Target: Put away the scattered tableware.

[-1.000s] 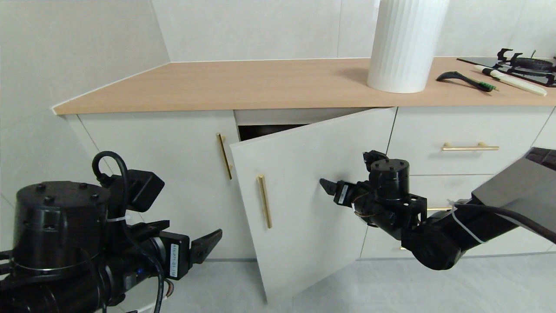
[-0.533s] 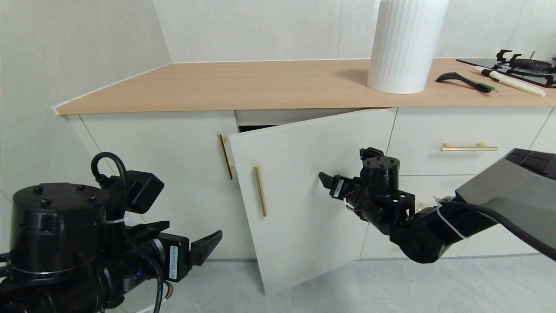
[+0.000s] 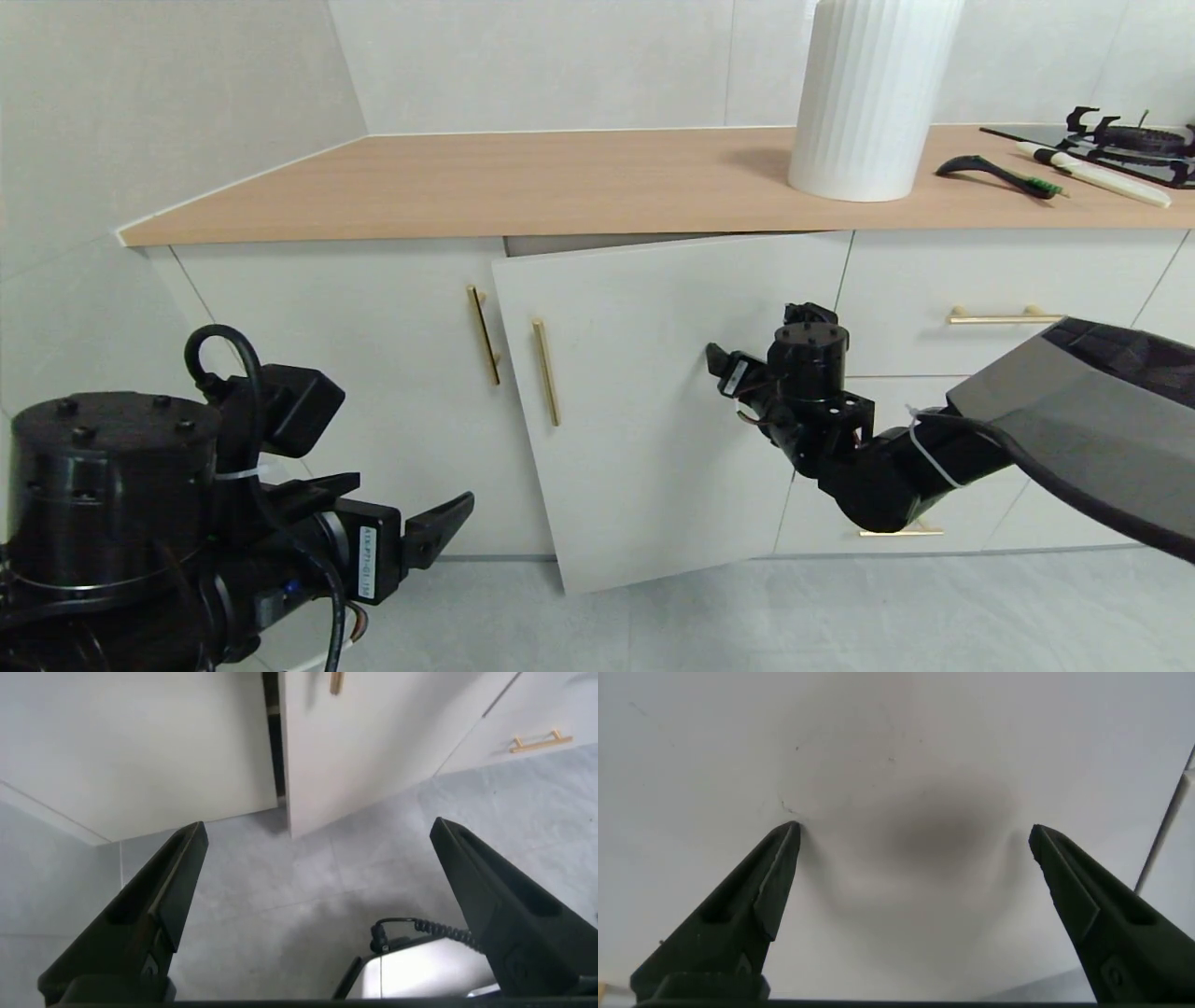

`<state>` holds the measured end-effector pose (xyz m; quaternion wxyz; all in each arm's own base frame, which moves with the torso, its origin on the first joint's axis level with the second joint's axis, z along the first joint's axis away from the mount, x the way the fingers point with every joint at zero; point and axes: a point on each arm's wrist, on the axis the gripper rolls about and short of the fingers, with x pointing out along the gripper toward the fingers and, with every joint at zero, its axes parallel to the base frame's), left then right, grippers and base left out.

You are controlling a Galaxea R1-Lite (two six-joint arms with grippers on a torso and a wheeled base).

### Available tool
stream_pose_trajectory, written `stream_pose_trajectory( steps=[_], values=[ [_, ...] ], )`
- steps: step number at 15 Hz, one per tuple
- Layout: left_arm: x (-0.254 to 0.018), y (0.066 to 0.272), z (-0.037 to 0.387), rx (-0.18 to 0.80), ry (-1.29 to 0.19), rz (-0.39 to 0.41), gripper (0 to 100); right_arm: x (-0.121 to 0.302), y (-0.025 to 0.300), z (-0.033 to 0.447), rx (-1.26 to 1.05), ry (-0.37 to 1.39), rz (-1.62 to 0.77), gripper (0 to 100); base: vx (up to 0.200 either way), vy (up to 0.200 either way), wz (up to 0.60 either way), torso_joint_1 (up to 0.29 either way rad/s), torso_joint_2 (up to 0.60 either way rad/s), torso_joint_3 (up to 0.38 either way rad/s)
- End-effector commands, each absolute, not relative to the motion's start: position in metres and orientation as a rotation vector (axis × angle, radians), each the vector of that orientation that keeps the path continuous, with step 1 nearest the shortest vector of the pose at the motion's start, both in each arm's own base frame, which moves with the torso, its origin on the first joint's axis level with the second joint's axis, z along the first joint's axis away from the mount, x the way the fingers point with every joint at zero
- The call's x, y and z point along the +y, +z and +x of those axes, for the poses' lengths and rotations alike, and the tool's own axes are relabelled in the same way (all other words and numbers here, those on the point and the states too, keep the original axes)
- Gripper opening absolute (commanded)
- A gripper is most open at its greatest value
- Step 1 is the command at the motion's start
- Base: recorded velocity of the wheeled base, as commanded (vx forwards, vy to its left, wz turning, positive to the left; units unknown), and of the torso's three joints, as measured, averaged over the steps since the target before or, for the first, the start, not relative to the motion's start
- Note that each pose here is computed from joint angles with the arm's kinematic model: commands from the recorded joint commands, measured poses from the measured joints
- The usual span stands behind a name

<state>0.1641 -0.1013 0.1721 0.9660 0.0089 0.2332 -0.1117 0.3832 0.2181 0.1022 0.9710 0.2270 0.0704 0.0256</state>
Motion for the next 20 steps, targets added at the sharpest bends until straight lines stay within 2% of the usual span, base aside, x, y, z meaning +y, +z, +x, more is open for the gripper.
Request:
stream_pose_trajectory(
  steps=[1,6,10,20],
  values=[
    [-0.101,0.172,0.164,0.471,-0.227,0.017,100,0.218,0.093,0.393,0.138,0.016,0.453,100,0.0,0.0,0.0,0.0,0.0,0.0],
    [-0.101,0.172,0.164,0.471,-0.227,0.017,100,0.219,0.096,0.397,0.118,0.003,0.461,100,0.0,0.0,0.0,0.0,0.0,0.0],
    [-0.101,0.172,0.164,0.471,-0.227,0.017,100,0.217,0.094,0.41,0.077,-0.07,0.469,100,0.0,0.0,0.0,0.0,0.0,0.0],
    [-0.102,0.173,0.164,0.468,-0.227,0.016,100,0.217,0.097,0.41,0.063,-0.083,0.475,100,0.0,0.0,0.0,0.0,0.0,0.0]
  ],
)
